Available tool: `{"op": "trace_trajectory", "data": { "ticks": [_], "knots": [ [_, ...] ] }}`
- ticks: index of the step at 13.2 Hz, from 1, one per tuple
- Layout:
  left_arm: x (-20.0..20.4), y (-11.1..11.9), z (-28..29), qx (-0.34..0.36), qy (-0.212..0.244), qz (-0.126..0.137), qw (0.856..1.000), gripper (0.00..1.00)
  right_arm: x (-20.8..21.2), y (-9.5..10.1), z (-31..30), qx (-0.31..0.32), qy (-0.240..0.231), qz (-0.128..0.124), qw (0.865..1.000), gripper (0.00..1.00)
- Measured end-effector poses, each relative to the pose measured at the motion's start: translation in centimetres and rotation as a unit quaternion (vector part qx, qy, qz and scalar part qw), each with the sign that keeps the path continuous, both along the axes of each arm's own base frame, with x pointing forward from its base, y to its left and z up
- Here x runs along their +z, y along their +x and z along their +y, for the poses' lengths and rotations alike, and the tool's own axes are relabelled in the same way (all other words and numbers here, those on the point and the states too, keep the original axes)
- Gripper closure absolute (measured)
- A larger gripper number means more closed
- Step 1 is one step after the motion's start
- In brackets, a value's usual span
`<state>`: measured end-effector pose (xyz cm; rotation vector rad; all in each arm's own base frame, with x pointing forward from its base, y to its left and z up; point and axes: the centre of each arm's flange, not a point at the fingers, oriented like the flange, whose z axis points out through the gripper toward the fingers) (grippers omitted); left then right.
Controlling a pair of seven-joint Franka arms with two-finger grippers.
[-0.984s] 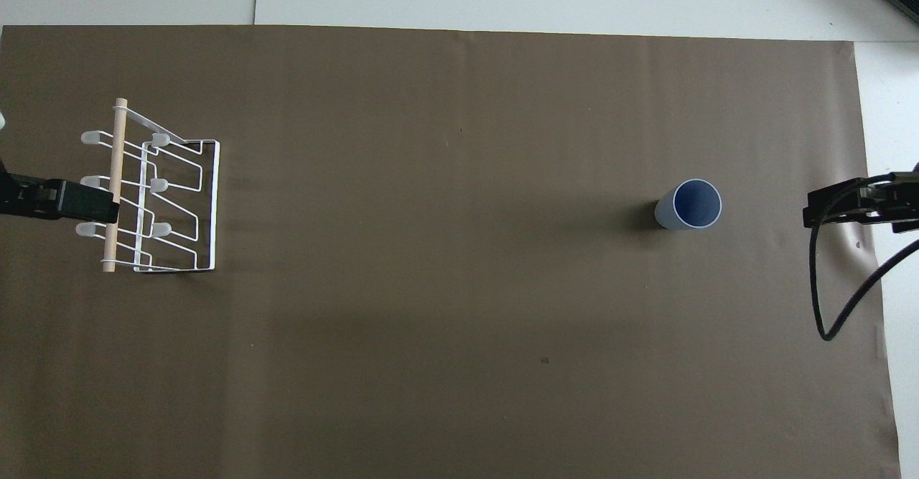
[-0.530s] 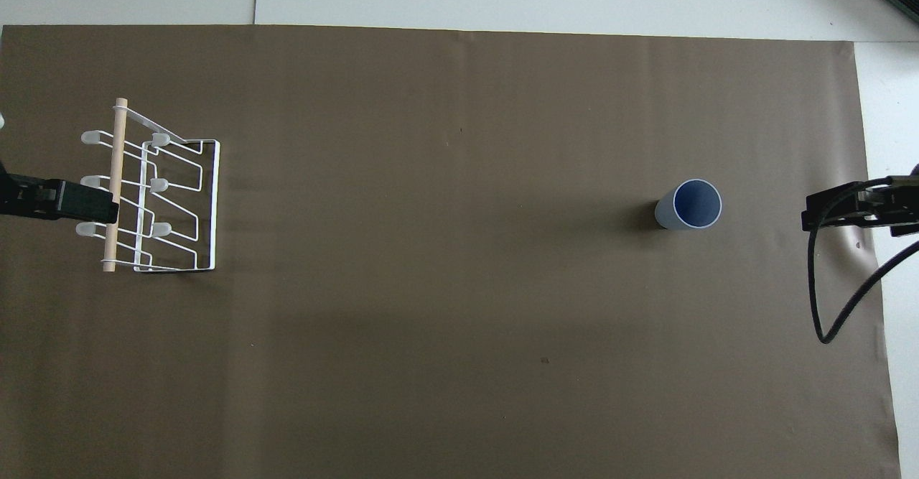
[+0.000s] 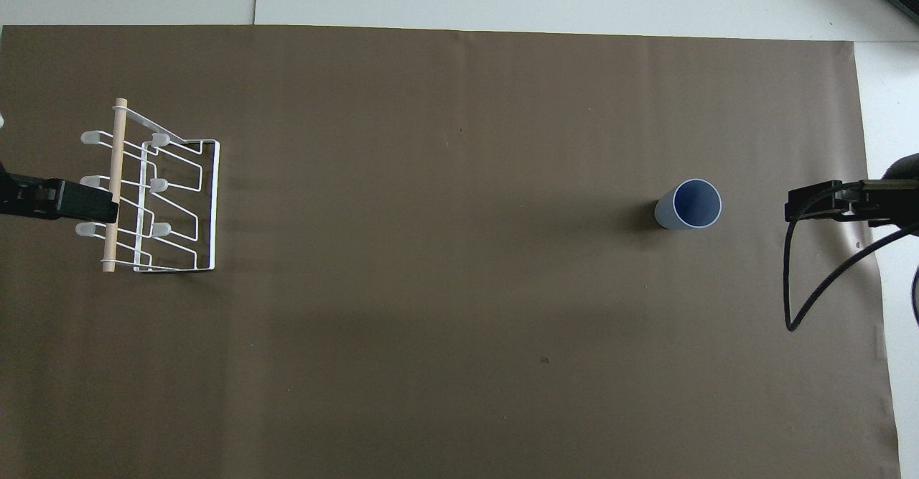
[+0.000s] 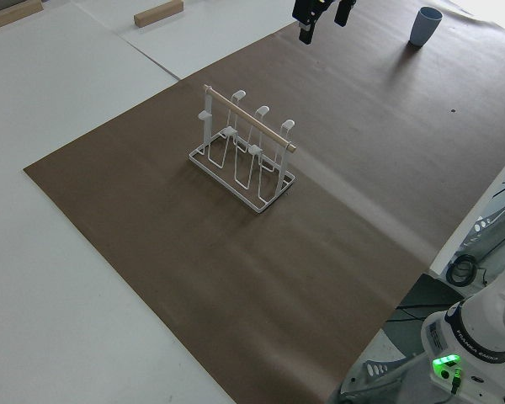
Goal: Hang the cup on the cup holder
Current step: 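Reach the right gripper down to the rim of the blue cup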
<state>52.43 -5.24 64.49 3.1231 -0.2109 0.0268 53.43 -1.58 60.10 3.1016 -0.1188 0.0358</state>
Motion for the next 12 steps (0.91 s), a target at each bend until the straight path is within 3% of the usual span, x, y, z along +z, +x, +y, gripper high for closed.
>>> {"op": "trace_trajectory", "data": {
  "ticks": [7,12],
  "knots": [
    [0.0,0.0,0.0,0.0,0.0,0.0,1.0,0.0,-8.0,1.4,-1.0,0.007,0.01,-0.04,0.999,0.0],
    [0.0,0.0,0.0,0.0,0.0,0.0,1.0,0.0,-15.4,4.7,-1.0,0.024,0.012,-0.049,0.998,0.0]
  ]
}}
